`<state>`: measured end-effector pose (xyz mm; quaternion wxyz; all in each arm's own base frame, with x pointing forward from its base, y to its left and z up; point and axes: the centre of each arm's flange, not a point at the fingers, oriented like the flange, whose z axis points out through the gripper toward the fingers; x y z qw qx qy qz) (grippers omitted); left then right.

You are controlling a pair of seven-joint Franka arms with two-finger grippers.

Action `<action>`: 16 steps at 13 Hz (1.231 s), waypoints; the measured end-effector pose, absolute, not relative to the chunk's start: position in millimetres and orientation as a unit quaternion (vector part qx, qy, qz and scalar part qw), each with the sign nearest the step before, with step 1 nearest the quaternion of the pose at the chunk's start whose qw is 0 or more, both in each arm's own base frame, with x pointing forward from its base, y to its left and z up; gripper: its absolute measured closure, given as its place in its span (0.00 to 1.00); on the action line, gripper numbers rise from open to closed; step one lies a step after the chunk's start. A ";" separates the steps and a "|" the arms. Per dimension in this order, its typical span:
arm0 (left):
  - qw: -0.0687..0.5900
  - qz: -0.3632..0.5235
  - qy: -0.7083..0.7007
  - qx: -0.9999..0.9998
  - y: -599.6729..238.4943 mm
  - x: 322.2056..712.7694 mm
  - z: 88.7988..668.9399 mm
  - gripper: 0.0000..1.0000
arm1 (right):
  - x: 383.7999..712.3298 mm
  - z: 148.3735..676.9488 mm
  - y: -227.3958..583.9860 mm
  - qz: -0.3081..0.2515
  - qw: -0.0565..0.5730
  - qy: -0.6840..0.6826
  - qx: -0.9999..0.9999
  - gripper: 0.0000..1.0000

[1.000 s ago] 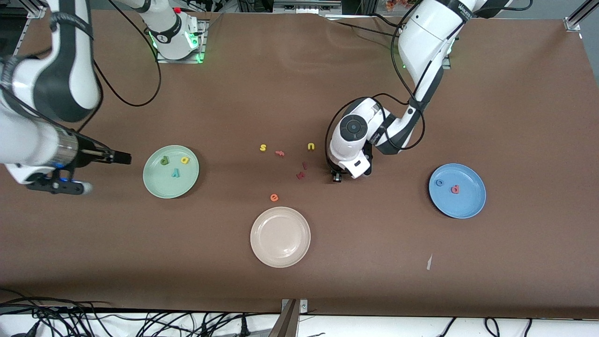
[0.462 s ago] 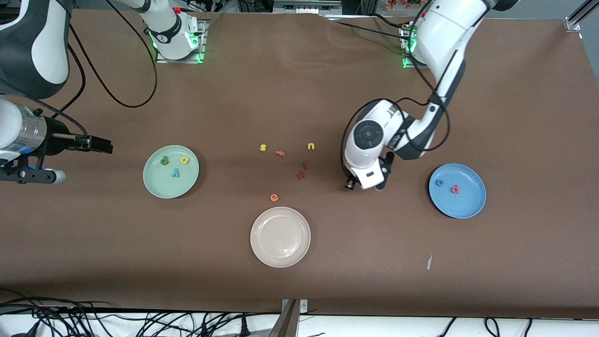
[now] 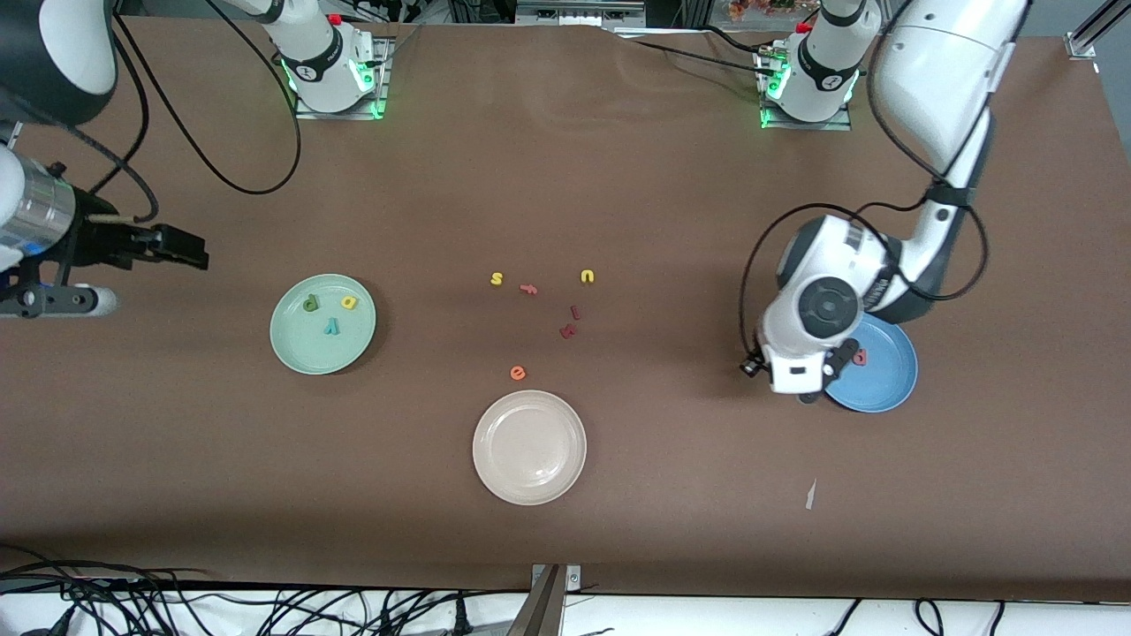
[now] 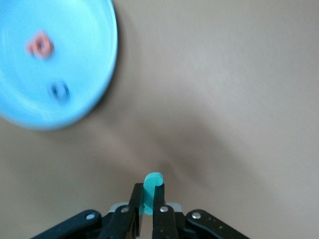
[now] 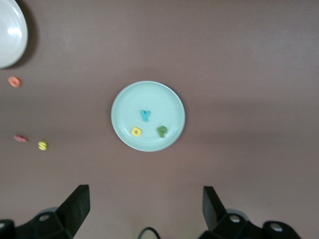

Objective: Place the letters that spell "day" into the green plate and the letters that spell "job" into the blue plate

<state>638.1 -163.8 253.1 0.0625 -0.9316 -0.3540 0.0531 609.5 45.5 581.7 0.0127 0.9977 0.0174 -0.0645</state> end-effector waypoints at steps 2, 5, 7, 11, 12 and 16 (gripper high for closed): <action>0.056 0.060 -0.284 -0.955 -122.3 646.8 261.8 0.89 | 591.0 585.5 30.0 -0.033 0.009 0.020 0.999 0.00; 0.044 0.072 -0.182 -0.980 -55.7 654.9 263.4 0.89 | 564.9 579.6 -2.3 0.011 0.001 -0.001 1.000 0.00; 0.037 0.080 -0.143 -0.986 -16.1 654.7 258.8 0.89 | 555.1 583.1 -7.5 0.001 -0.002 -0.007 1.000 0.00; 0.030 0.083 -0.096 -0.991 -5.3 656.1 256.3 0.61 | 552.3 584.8 -3.4 -0.004 -0.002 -0.004 1.000 0.00; 0.029 0.076 -0.093 -0.992 -5.6 658.9 263.4 0.50 | 552.0 585.6 -2.9 -0.005 -0.001 -0.003 1.000 0.00; 0.037 0.074 -0.094 -0.992 -2.7 664.1 310.1 0.05 | 550.5 594.2 4.4 0.001 0.000 0.004 1.000 0.00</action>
